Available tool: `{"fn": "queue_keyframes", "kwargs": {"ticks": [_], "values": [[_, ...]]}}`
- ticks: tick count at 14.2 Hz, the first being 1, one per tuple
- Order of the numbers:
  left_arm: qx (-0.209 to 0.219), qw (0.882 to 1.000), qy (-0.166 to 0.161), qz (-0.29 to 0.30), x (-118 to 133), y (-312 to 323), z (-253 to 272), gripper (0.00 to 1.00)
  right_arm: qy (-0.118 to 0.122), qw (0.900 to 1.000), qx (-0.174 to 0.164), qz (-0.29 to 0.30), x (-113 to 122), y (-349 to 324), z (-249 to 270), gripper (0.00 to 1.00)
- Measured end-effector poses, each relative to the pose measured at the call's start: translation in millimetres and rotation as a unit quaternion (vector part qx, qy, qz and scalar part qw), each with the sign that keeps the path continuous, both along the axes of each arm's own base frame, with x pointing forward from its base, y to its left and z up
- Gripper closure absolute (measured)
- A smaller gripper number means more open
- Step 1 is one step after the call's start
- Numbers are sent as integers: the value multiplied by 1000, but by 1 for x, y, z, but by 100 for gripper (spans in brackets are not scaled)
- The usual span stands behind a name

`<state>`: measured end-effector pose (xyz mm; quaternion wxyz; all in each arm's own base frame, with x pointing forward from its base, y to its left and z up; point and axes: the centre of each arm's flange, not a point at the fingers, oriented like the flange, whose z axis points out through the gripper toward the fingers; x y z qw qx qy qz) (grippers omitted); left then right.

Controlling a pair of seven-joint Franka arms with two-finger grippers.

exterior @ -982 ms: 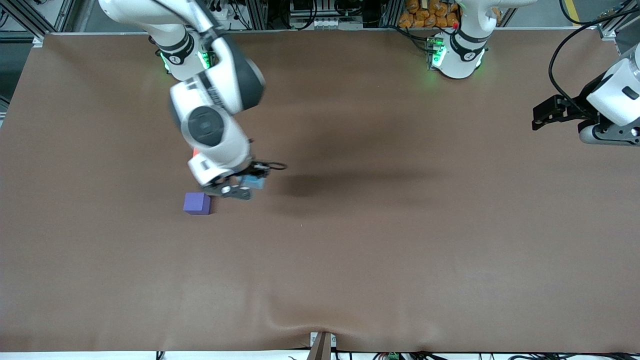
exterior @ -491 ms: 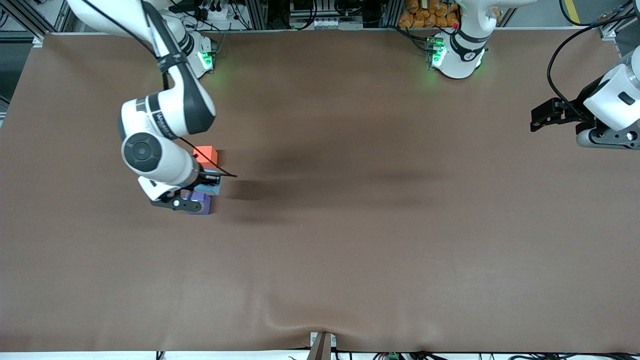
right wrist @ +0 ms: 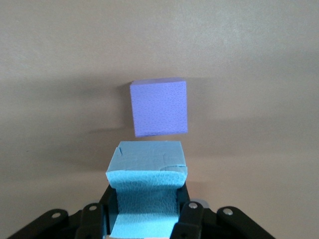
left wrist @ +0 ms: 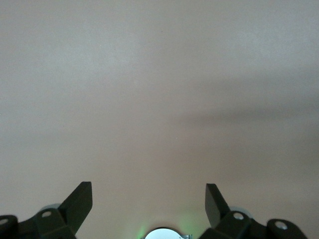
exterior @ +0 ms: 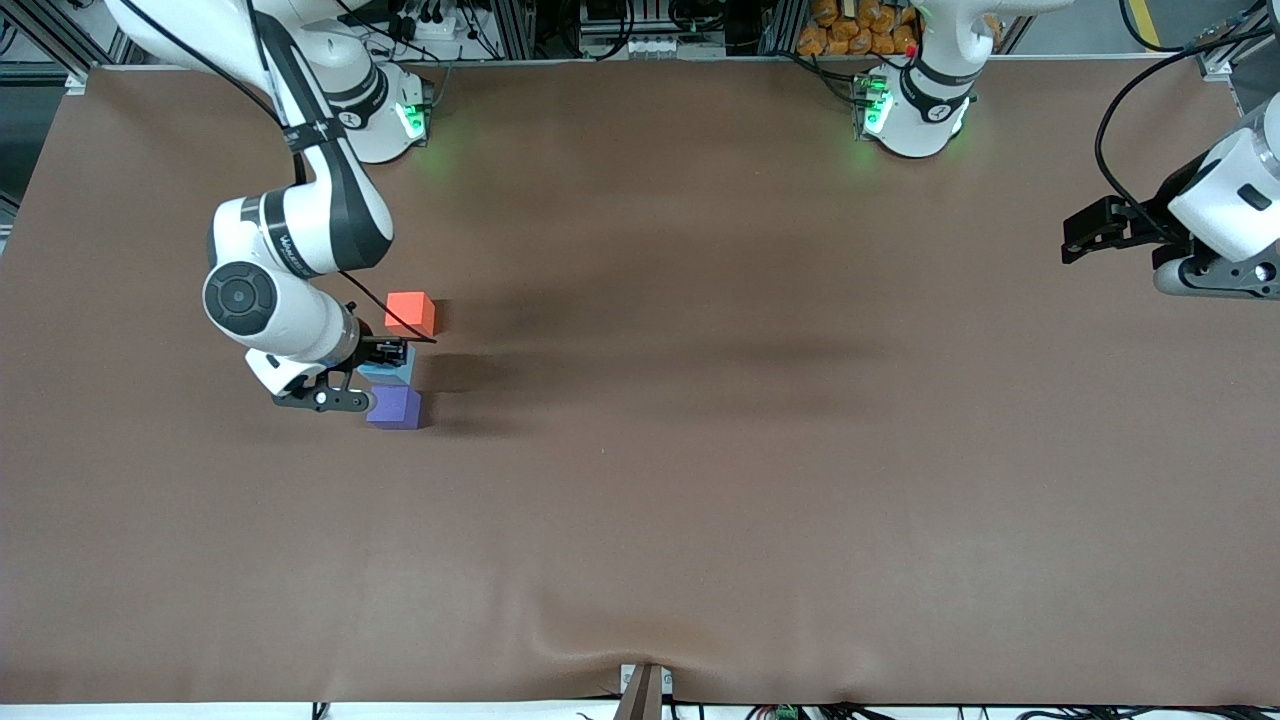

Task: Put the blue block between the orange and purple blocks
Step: 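Lower the blue block into the gap between orange and purple blocks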

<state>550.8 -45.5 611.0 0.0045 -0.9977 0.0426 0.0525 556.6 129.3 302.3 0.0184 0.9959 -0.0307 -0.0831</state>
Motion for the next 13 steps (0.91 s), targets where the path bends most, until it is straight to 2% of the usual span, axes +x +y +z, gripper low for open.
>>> {"fn": "queue_keyframes", "kwargs": {"ticks": [6, 13], "values": [[0, 1000, 3, 0, 1, 0, -3, 0, 2, 1000, 3, 12, -11, -15, -22, 50], [0, 1000, 3, 0, 2, 0, -3, 0, -15, 999, 10, 38, -20, -13, -39, 50]]}}
